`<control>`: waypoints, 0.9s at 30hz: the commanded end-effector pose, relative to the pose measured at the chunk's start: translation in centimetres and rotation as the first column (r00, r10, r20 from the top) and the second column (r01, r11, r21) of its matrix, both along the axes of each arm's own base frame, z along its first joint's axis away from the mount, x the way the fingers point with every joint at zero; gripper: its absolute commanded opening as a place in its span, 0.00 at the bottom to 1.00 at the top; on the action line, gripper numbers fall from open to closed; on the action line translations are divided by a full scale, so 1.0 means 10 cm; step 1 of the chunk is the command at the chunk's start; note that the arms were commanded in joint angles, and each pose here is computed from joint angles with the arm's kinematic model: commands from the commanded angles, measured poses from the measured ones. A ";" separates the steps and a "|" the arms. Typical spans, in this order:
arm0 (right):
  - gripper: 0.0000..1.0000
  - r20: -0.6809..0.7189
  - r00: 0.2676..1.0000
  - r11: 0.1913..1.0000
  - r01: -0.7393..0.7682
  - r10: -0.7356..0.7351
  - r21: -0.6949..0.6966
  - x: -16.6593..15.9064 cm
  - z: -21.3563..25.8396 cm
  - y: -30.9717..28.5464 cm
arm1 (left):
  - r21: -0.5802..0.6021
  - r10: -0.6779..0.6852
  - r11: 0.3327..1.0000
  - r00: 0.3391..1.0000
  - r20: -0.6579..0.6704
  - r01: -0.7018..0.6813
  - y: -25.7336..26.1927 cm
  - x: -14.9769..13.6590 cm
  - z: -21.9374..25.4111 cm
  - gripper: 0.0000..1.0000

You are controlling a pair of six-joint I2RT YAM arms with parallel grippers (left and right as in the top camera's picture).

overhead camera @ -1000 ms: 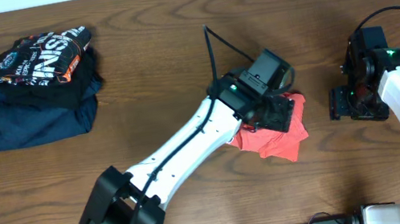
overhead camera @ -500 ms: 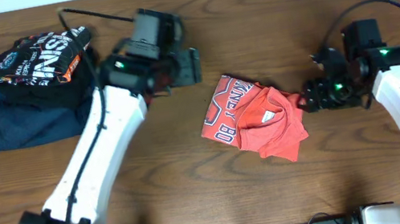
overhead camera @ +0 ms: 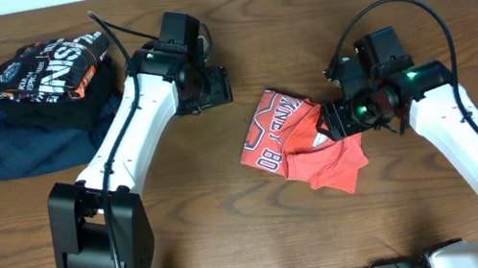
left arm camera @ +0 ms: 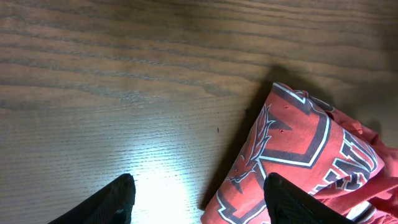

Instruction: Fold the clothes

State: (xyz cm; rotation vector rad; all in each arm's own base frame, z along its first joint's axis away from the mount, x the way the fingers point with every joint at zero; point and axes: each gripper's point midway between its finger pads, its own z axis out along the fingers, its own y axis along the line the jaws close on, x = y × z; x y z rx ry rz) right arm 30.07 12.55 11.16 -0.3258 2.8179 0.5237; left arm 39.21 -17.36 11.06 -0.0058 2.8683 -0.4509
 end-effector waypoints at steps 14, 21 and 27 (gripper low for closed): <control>0.58 -0.002 0.984 0.984 0.178 -0.178 0.028 0.07 0.13 0.22 | -0.004 -0.020 1.000 1.000 -0.013 0.020 -0.01 -0.04 0.00 0.68; 0.49 -0.041 0.942 0.943 0.334 -0.334 -0.013 0.07 0.08 0.11 | -0.001 -0.019 1.000 1.000 -0.024 0.019 0.00 -0.06 -0.01 0.68; 0.48 -0.033 0.926 0.926 0.376 -0.377 -0.043 0.05 0.06 0.12 | 0.000 -0.019 1.000 1.000 -0.023 0.019 0.00 -0.06 -0.01 0.68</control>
